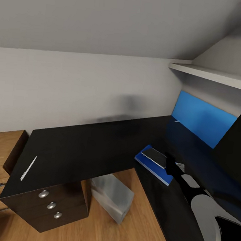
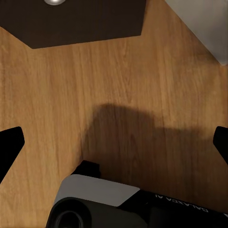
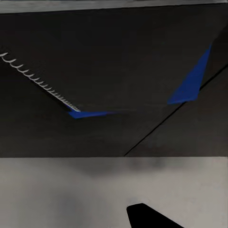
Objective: In the bedroom, organize the workspace by keeping the computer under the desk, ensuring the monitor is on the desk, placing the keyboard on the desk next to the monitor, placing the mouse on the desk next to the keyboard, moving the folder from the swivel chair onto the desk next to the mouse, stacking the notebook on top of the folder with the pen on top of the notebook, and positioning the swivel chair next to the desk.
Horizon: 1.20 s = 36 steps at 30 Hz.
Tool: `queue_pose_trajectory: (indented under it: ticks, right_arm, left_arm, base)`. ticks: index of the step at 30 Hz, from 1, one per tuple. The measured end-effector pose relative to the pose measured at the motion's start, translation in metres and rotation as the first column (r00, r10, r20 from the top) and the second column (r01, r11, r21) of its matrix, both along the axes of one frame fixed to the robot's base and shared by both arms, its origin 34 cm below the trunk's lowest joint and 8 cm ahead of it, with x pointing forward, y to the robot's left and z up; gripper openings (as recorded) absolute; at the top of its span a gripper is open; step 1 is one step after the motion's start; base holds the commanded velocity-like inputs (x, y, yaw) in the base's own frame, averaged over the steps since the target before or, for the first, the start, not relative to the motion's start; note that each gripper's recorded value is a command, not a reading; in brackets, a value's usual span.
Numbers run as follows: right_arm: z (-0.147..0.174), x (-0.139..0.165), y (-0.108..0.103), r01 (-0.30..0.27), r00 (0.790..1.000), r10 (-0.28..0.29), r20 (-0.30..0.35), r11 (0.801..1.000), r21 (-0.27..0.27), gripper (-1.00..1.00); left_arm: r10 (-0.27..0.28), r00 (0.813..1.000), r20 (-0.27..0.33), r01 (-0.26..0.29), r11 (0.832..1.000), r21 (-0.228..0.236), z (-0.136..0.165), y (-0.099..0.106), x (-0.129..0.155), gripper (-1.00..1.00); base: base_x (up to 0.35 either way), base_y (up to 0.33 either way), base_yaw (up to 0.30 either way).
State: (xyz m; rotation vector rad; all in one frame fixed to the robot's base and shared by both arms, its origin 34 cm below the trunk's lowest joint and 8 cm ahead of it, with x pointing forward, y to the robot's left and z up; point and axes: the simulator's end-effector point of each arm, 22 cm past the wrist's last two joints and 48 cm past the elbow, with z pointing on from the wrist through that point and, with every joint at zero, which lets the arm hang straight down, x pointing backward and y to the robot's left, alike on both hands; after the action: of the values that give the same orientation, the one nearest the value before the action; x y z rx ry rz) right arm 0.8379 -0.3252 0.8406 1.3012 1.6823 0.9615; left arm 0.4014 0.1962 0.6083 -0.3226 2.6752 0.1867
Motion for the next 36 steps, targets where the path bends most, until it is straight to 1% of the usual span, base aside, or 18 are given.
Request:
queue_pose_trajectory:
  ticks: [7,14,27,36]
  right_arm:
    - [0.001,0.0004,0.0002,-0.001,1.0,0.001,0.005,1.0,0.001,1.0]
    - [0.0008,0.0004,0.0003,-0.001,1.0,0.001,0.005,1.0,0.002,1.0]
    - [0.001,0.0004,0.0001,0.0,1.0,0.0,0.005,1.0,0.002,1.0]
    - [0.0011,0.0005,0.0002,-0.001,1.0,0.0,0.005,1.0,0.002,1.0]
  left_arm:
    - [0.0,1.0,0.0,0.0,1.0,0.0,0.0,0.0001,0.0,1.0]
    - [0.001,1.0,-0.001,-0.001,1.0,0.0,-0.0002,0.0001,-0.0002,1.0]
    - [0.004,1.0,-0.001,-0.004,1.0,0.0,-0.0002,0.0008,0.0,1.0]
    - [0.004,1.0,-0.001,-0.004,1.0,0.0,-0.0002,0.001,0.0,1.0]
  base:
    - [-0.001,-0.001,0.0]
    - [-0.078,-0.093,0.0]
    - [-0.007,-0.007,0.0]
    - [-0.062,-0.068,0.0]
